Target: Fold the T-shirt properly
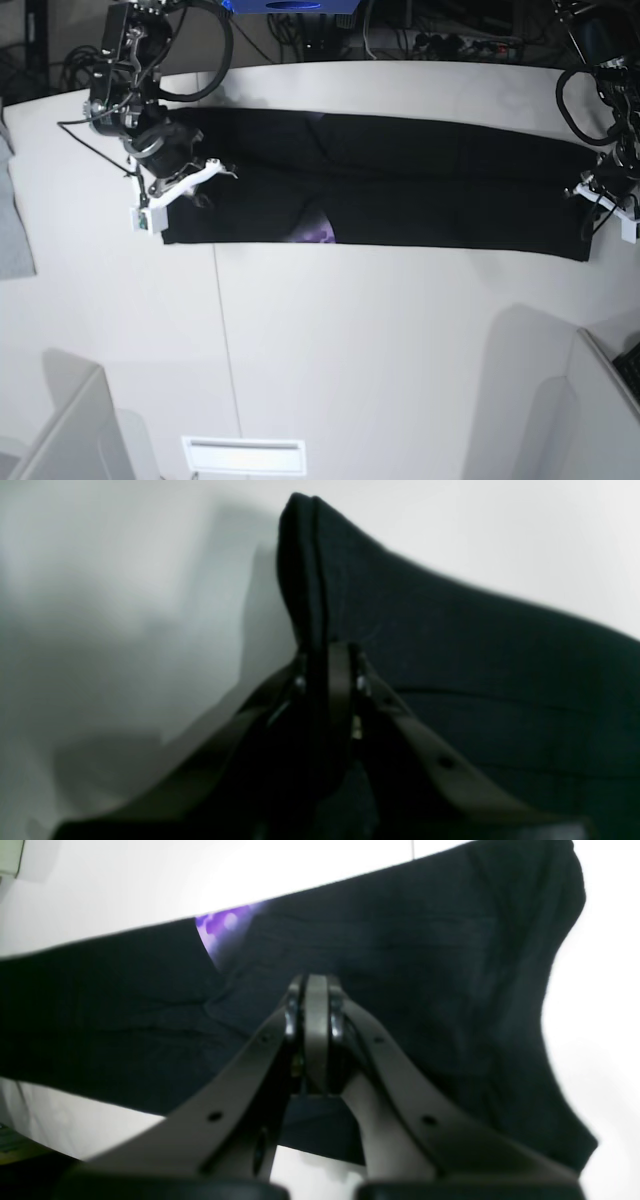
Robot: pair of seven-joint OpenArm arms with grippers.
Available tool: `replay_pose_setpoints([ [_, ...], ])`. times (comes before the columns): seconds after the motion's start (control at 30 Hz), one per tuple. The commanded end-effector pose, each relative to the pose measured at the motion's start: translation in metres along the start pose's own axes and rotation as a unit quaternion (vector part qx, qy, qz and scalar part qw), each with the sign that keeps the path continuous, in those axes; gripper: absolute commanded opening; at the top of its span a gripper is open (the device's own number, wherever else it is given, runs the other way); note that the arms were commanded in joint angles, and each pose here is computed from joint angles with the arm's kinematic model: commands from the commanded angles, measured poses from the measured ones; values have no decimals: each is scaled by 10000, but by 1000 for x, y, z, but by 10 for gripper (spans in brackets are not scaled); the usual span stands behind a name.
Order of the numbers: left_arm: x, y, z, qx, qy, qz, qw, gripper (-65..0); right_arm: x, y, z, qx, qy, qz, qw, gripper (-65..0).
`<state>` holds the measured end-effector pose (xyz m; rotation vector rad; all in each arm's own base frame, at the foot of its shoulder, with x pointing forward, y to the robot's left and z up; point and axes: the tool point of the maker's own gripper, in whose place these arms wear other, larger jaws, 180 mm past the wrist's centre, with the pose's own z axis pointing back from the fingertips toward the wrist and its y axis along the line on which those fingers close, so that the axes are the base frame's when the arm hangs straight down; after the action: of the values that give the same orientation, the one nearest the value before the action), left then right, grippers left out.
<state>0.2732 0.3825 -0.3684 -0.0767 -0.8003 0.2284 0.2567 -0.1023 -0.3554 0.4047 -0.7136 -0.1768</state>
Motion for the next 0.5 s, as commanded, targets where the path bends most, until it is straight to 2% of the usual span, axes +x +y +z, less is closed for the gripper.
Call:
replay_pose_setpoints([
  [0.0,23,1,8,12,-278,-208,9994,-650,13,4,3,73,-233,68,9997,-650],
  [0.13,20,-14,18,-61,-315,-491,9983,-650,21,-11,7,-113,-354,-42,9993,-650],
  [0.27,6,-35,21,-181,-325,-542,9978,-650,29,-26,11,-294,-466,-147,9984,-650],
  [0.47,-8,-80,27,-143,-425,-961,9944,-650,32,-33,14,-387,-512,-187,9978,-650],
])
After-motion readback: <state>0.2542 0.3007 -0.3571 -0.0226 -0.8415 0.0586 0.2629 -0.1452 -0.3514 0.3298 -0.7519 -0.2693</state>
